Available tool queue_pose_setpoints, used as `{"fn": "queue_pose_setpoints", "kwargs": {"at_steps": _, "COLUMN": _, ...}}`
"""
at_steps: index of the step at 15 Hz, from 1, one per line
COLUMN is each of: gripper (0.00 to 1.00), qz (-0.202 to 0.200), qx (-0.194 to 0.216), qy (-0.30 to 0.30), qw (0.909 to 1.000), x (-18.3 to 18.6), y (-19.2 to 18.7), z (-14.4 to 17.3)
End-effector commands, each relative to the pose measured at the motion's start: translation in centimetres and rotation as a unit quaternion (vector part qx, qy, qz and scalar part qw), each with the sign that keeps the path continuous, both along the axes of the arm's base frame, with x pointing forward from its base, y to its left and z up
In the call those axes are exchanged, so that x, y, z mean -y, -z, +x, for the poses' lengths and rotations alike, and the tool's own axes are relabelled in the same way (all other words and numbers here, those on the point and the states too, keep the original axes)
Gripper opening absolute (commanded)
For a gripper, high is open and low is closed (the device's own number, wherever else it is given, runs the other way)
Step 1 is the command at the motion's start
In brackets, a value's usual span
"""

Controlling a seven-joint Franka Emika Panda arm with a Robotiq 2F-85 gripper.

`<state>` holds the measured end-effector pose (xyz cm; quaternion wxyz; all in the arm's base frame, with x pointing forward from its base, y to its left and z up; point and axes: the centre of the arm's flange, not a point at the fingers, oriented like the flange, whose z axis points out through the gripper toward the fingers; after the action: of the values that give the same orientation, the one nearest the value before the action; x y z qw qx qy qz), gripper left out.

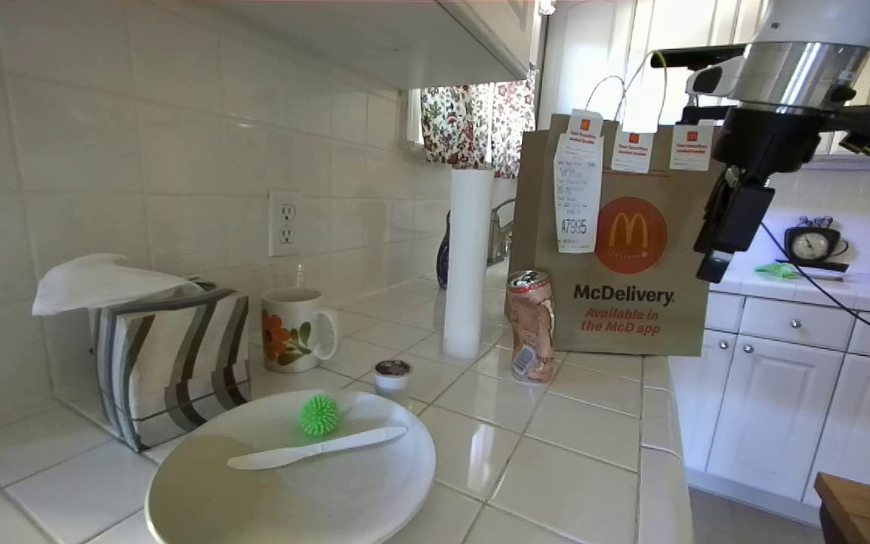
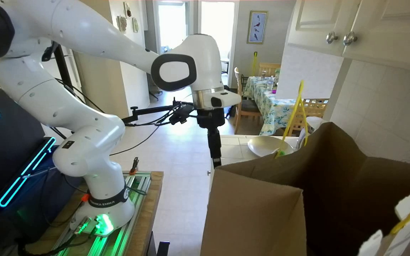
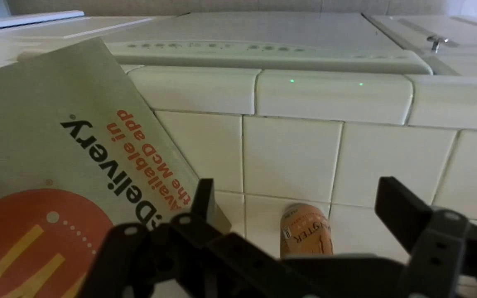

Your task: Put the can inside the paper bag

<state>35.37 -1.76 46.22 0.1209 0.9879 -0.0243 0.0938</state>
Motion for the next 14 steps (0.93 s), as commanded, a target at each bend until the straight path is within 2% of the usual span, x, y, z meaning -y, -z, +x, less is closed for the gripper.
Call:
{"fn": "queue_pose_setpoints", "kwargs": {"at_steps": 1, "gripper": 1.00, "qz": -0.003, "qx": 0.039, "qy": 0.047, "qw": 0.9981, "x": -2.9, "y": -0.4, "z": 3.1}}
{"fn": "queue_pose_setpoints", "kwargs": {"at_steps": 6, "gripper": 1.00, "qz": -0.001, "qx": 0.069, "qy": 0.101, "qw": 0.9925, "x": -7.0, "y": -1.6, "z": 3.7}}
{"fn": "queue_pose_setpoints", "kwargs": {"at_steps": 10, "gripper": 1.00, "qz": -0.012, "qx": 0.127, "qy": 0.119, "qw": 0.9846, "x": -9.1, "y": -4.9, "z": 3.1}}
{"fn": "queue_pose_setpoints", "kwargs": {"at_steps": 14, "gripper": 1.00, "qz": -0.026, "qx": 0.180, "qy": 0.148, "qw": 0.9722, "x": -9.9, "y": -7.0, "z": 2.6}}
